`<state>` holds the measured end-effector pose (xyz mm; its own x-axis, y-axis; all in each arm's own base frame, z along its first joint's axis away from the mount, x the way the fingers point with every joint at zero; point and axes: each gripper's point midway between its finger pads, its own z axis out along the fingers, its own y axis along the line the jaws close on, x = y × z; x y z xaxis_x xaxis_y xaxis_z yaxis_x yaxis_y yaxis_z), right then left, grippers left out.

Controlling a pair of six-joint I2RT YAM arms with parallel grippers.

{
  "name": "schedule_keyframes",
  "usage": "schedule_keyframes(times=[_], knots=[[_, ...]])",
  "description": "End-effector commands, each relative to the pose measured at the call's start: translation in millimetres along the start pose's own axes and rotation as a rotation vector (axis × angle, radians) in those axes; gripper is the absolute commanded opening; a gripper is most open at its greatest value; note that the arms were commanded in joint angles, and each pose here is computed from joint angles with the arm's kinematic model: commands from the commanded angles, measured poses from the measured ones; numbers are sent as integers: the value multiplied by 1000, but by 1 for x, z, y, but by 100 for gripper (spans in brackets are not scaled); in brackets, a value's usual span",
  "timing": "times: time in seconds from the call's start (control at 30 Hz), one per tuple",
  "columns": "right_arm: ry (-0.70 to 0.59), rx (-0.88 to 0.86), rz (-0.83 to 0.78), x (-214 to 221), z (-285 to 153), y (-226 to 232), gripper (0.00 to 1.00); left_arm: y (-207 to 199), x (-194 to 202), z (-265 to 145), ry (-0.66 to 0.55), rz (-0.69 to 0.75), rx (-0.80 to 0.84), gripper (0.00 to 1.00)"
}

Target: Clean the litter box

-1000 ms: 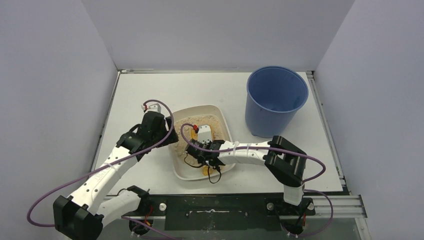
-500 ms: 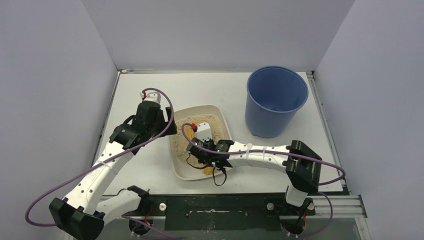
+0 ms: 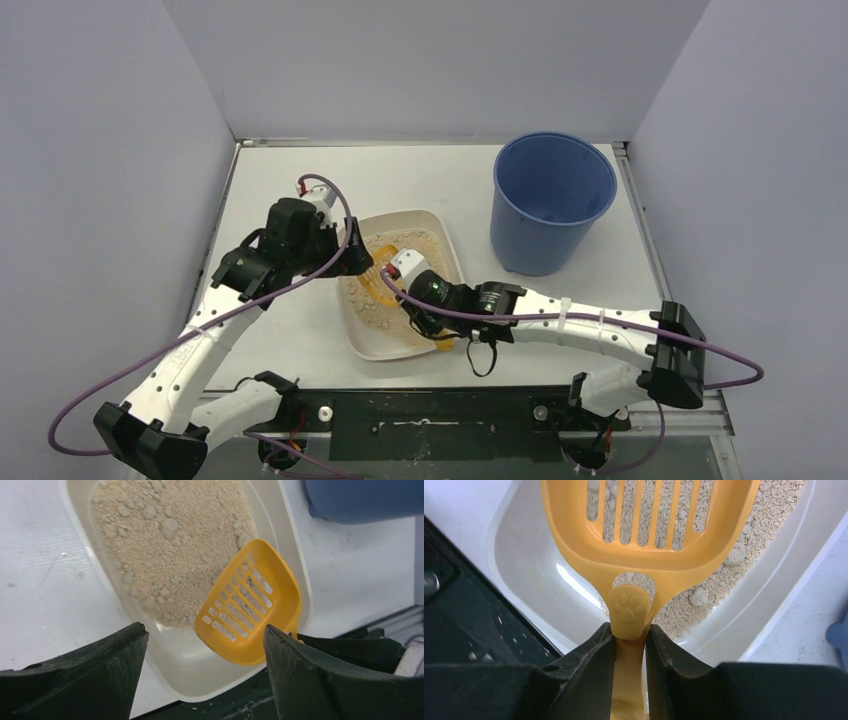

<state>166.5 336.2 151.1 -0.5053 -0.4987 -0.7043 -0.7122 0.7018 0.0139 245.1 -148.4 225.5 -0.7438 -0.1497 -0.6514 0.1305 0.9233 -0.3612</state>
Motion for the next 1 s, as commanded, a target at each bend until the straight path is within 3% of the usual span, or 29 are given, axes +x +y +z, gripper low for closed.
schedule_keyframes(times=[0.0,0.37,0.6,0.97], knots=[[-50,-85,-197,5,-26,3,0,-29,20,-8,76,-7,195,83],[-113,-263,-497,13,-61,10,0,-63,56,-23,194,-21,473,81],[-104,-245,-595,10,-76,0,0,-72,61,-33,212,-14,538,66],[-110,-236,-578,1,-87,-2,0,-62,76,-26,256,-12,508,42]])
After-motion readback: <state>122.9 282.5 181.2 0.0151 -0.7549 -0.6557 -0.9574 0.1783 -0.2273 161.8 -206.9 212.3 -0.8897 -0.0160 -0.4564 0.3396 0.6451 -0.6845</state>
